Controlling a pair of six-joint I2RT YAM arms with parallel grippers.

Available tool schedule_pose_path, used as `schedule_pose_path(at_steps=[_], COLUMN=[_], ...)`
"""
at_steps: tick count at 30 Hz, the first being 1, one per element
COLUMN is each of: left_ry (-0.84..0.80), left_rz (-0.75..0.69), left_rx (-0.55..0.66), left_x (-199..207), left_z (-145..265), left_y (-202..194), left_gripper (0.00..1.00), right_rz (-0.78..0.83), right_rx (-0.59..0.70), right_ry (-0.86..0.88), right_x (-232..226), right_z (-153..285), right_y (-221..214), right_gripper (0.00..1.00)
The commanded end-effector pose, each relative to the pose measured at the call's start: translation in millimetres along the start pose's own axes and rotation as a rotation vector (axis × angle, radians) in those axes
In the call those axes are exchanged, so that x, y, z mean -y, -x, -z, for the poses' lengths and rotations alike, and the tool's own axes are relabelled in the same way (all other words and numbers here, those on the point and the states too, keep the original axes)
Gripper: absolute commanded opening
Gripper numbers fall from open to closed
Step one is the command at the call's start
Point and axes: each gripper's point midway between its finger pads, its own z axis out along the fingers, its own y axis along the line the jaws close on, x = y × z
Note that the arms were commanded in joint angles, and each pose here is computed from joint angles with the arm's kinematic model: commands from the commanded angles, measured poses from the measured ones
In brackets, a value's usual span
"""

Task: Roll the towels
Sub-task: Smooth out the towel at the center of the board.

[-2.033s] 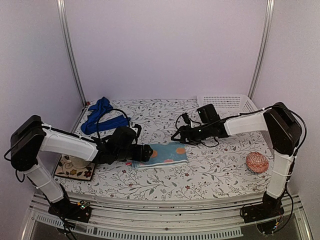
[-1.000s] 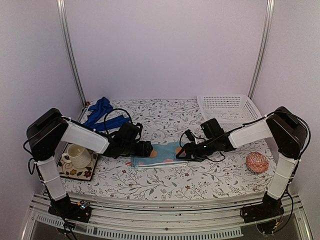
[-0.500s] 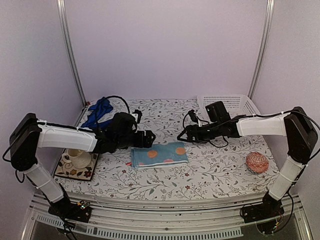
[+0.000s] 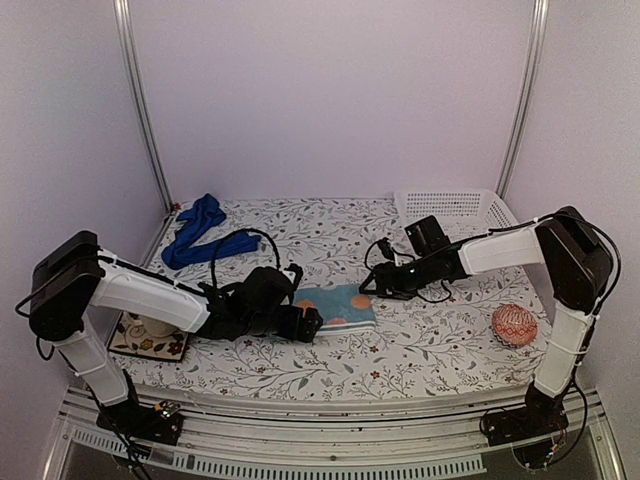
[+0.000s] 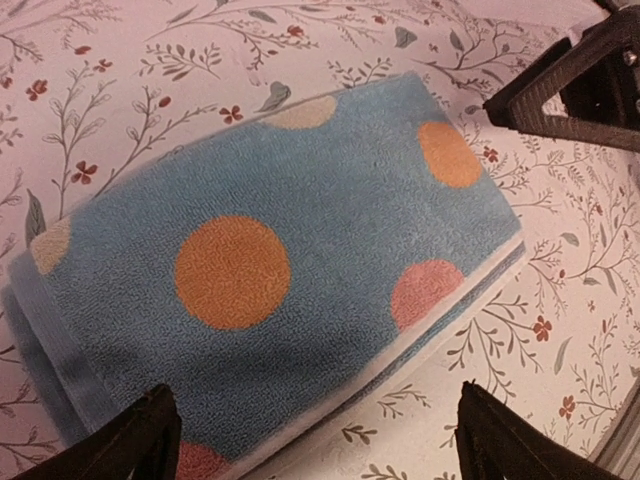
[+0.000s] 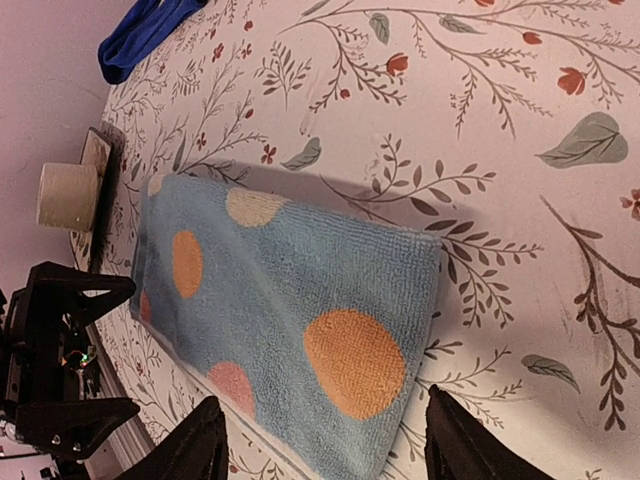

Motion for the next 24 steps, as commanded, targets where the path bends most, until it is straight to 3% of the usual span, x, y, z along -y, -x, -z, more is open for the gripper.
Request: schedule_pose_path(at_steps=[1, 14, 24], left_ry=[0.017, 0.035, -0.120], left_rz=[0.000, 0.038, 0.054], left_rx=[0.001, -0.048, 0.015], left_x=[-2.9, -15.6, 25.6], left_z=[-7.4, -3.9, 33.1], left_y=[-3.8, -27.5, -11.1], left_gripper=[0.96, 0.94, 0.97], right_rz=[-0.041, -0.038, -0.015], right_rx=[-0.051, 0.002, 0.038], right_ry=[0.011, 0.008, -0.018], right_x=[11.5, 9.5, 7.6], right_z=[-9.6, -19.3, -14.2], right_y=[-18.6, 13.5, 32.6], right_gripper=[0.65, 0.66, 0.69])
